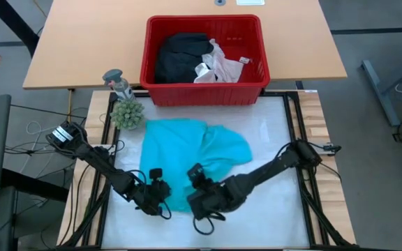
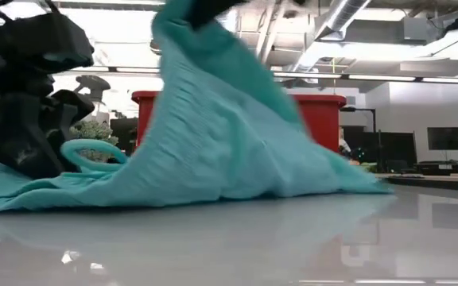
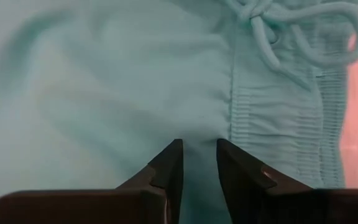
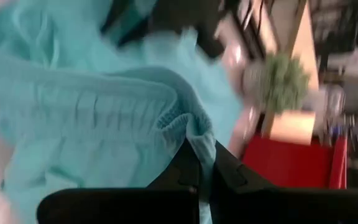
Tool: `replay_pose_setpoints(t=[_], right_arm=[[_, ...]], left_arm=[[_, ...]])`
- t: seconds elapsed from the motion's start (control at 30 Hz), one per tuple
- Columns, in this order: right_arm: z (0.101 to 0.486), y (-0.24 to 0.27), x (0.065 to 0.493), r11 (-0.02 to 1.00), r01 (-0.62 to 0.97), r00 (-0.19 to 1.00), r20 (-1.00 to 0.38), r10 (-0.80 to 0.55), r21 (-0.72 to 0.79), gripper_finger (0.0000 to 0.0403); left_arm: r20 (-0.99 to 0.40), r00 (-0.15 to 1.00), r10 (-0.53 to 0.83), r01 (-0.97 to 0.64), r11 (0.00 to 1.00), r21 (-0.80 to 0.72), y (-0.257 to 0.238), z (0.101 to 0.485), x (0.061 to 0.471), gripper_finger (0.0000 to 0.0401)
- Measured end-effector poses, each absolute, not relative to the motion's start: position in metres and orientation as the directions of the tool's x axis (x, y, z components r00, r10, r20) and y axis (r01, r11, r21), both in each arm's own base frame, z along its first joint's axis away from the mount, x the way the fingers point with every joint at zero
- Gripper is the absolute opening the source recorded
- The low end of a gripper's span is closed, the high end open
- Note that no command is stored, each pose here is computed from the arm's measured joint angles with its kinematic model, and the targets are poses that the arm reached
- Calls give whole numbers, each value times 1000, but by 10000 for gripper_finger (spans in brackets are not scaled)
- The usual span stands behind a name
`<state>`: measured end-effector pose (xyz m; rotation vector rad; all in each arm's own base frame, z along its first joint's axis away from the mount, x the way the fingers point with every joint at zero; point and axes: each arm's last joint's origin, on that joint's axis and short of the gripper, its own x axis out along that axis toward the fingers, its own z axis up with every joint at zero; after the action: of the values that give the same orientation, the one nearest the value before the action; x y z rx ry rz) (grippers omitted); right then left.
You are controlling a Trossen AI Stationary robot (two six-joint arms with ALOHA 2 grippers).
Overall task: Fold Laundry from Bin
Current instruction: Fold the blue shorts
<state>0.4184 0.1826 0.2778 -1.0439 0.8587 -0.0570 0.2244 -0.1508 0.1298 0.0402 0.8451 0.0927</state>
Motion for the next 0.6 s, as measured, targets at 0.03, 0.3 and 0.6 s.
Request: replay_pose_setpoints(t=[0.03, 0.3, 0.6], right_arm=[[280, 180, 424, 533, -342, 706, -586, -398, -774, 29], [290, 156, 450, 576, -316, 802, -537, -263, -754, 29], [288, 145, 454, 567, -363, 794, -564, -227, -739, 29]], left_arm=[[-746, 658, 99, -66, 995, 74, -150, 129, 224, 79], [-724, 686, 79, -22, 996, 87, -153, 132, 227, 71], [-691, 718, 80, -4, 994, 111, -160, 170, 228, 70]])
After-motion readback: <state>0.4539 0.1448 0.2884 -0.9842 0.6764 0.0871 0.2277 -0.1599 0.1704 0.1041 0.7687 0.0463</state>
